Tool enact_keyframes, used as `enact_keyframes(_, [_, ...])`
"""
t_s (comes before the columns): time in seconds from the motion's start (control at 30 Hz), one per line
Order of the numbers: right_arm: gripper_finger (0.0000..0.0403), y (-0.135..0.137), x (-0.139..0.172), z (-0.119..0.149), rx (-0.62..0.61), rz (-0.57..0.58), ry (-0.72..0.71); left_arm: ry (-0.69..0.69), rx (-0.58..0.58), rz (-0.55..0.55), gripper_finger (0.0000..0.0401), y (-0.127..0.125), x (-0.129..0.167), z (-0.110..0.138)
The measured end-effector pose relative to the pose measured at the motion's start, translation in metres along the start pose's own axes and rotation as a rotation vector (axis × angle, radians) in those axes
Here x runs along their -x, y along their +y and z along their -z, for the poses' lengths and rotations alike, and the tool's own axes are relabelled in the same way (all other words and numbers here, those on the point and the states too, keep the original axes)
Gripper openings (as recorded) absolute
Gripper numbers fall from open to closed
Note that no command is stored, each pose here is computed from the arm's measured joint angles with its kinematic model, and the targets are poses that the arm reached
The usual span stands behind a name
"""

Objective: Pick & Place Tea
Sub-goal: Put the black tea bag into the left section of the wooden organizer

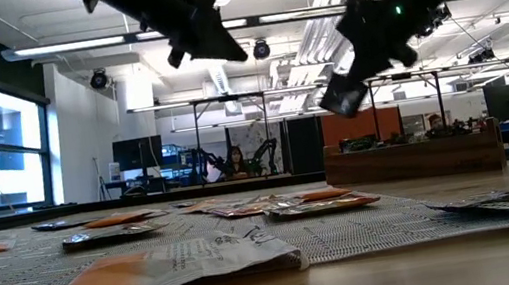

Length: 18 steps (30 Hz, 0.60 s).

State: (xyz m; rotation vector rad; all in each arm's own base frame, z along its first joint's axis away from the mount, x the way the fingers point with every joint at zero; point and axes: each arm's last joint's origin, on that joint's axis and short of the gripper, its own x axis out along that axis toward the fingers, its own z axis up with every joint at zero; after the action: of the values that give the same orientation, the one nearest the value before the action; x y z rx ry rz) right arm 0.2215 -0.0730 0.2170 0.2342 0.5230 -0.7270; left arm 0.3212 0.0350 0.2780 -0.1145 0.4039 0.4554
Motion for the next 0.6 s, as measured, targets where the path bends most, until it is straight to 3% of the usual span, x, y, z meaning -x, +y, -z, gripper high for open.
enact_keyframes(0.27, [0.0001, -0.026, -0.026, 0.020, -0.134, -0.002, -0.052, -0.020, -0.014, -0.039, 0.0017, 0.004, 0.015, -0.013])
enact_keyframes(0.43, [0.0001, -0.040, -0.036, 0.030, -0.167, 0.061, -0.015, -0.022, -0.013, -0.077, 0.0017, 0.005, 0.014, -0.013])
enact_keyframes(0.6, [0.0002, -0.042, -0.048, 0.037, -0.166, 0.031, -0.007, -0.028, -0.011, -0.079, 0.0017, 0.005, 0.015, -0.014])
